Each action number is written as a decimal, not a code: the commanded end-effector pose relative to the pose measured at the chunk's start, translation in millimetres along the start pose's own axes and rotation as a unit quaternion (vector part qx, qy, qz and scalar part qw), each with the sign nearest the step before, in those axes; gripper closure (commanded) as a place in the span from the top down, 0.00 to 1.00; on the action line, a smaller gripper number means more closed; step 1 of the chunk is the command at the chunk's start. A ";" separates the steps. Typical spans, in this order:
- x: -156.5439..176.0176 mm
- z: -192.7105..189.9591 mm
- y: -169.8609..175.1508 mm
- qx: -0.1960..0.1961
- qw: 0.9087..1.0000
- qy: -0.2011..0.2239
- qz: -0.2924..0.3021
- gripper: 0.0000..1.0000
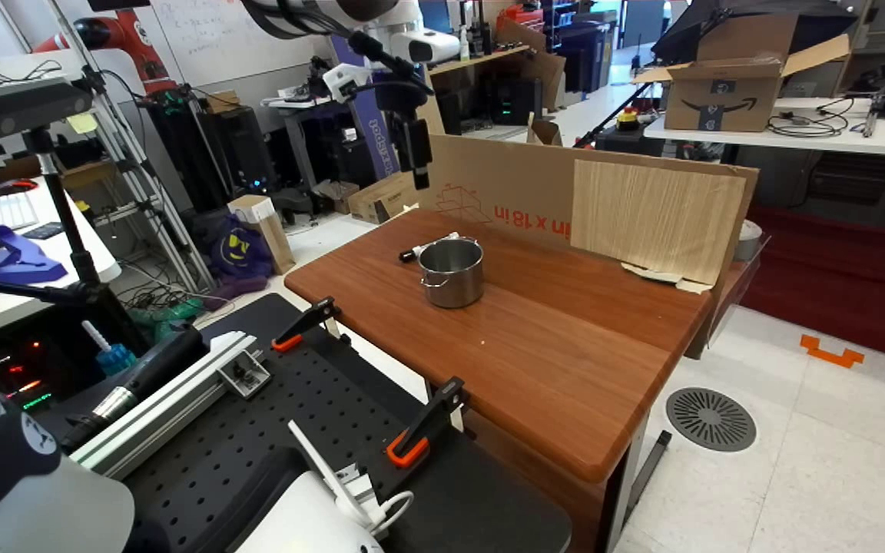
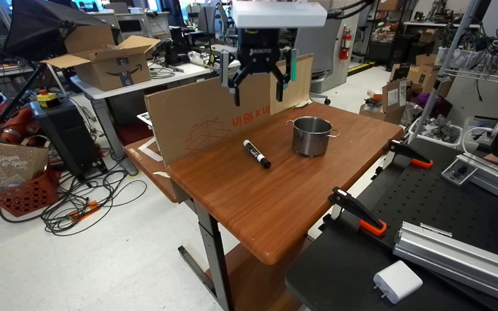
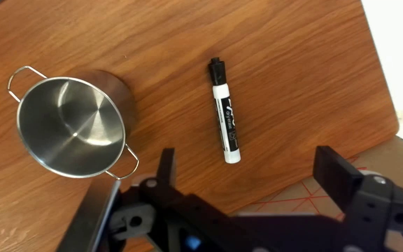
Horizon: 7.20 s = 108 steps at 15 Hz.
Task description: Place the marker inside the silver pot
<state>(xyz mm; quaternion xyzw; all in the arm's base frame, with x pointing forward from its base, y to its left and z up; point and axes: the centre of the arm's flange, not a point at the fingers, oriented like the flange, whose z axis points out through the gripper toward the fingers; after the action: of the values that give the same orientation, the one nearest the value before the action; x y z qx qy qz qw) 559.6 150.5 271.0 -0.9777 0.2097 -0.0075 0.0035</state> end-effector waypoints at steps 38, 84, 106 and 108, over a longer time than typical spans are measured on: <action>43.8 28.7 -23.3 -0.037 0.995 0.083 0.030 0.05; -11.0 77.6 78.4 -0.185 0.940 0.226 0.179 0.46; -18.0 28.1 69.5 -0.144 0.944 0.241 0.174 1.00; -18.1 28.1 69.4 -0.144 0.944 0.241 0.173 1.00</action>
<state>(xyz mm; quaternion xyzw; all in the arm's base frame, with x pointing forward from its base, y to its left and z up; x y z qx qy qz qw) 515.1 94.7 242.0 -0.8853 0.3694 -0.2121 -0.1866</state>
